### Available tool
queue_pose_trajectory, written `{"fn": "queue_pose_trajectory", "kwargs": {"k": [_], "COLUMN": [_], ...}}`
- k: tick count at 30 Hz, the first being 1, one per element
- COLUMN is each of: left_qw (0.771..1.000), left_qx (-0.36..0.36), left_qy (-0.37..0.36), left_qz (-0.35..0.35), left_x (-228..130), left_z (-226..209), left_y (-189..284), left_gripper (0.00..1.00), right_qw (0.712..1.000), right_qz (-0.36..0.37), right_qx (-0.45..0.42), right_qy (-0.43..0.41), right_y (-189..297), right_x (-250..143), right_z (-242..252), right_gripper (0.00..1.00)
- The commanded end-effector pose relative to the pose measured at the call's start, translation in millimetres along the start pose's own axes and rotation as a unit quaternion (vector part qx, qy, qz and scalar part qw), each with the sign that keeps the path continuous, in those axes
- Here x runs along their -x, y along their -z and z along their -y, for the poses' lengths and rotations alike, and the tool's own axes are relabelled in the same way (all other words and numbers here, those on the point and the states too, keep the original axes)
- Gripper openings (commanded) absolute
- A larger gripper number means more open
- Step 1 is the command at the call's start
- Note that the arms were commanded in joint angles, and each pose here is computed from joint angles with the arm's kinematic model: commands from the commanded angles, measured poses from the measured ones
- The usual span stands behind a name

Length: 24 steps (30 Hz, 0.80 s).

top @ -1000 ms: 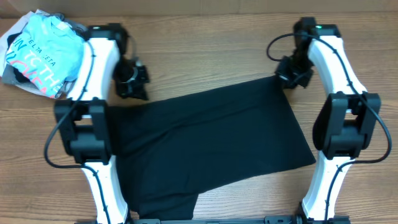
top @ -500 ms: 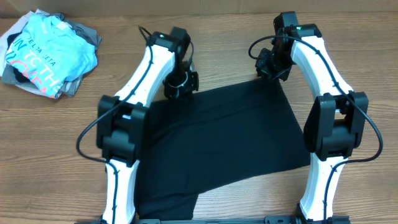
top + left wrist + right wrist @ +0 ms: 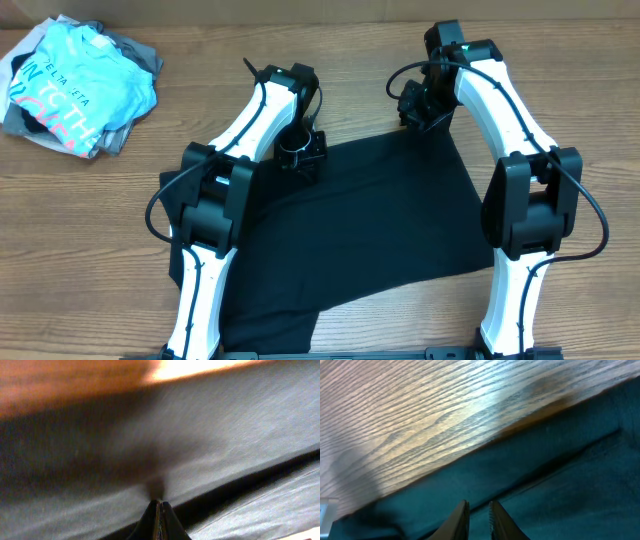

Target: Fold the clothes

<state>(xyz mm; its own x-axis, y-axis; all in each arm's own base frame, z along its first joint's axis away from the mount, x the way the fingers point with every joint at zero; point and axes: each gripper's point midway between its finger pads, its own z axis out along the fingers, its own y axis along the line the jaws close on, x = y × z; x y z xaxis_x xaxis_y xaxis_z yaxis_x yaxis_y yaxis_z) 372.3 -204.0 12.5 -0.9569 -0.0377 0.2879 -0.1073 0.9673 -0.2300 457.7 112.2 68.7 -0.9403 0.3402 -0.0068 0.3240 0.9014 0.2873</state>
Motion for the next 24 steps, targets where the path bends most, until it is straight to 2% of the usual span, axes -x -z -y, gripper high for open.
{"fn": "queue_pose_trajectory", "kwargs": {"k": [1, 6, 9, 11, 14, 21, 23, 24], "left_qw": [0.999, 0.998, 0.997, 0.995, 0.993, 0.99, 0.99, 0.99], "left_qx": [0.012, 0.02, 0.025, 0.021, 0.02, 0.03, 0.03, 0.031], "left_qy": [0.002, -0.019, -0.028, -0.039, -0.054, -0.074, -0.074, -0.074], "left_qz": [-0.029, -0.061, -0.074, -0.087, -0.1, -0.112, -0.114, -0.113], "left_x": [-11.8, -30.4, -38.8, -46.9, -56.3, -66.9, -67.7, -67.6], "left_z": [0.0, 3.1, 5.2, 10.5, 17.0, 21.3, 21.3, 21.2], "left_y": [-11.0, -12.7, -13.8, -15.0, -16.9, -19.4, -19.3, -19.3], "left_gripper": [0.04, 0.04, 0.04, 0.04, 0.04, 0.04, 0.04, 0.04], "right_qw": [1.0, 0.999, 0.999, 0.999, 0.999, 0.998, 0.998, 0.999], "right_qz": [-0.017, -0.033, -0.041, -0.042, -0.045, -0.049, -0.05, -0.052], "right_qx": [-0.007, -0.016, -0.02, -0.02, -0.018, -0.02, -0.015, -0.007], "right_qy": [-0.005, -0.01, -0.012, -0.014, -0.015, -0.016, -0.016, -0.015], "right_y": [-15.5, -33.6, -36.9, -36.5, -36.1, -32.4, -28.6, -26.8], "right_x": [-7.9, -19.1, -23.6, -24.2, -25.4, -27.0, -26.5, -26.5], "right_z": [7.8, 19.4, 23.4, 23.2, 22.3, 22.1, 18.6, 15.3], "right_gripper": [0.18, 0.17, 0.06, 0.05, 0.08, 0.08, 0.13, 0.19]}}
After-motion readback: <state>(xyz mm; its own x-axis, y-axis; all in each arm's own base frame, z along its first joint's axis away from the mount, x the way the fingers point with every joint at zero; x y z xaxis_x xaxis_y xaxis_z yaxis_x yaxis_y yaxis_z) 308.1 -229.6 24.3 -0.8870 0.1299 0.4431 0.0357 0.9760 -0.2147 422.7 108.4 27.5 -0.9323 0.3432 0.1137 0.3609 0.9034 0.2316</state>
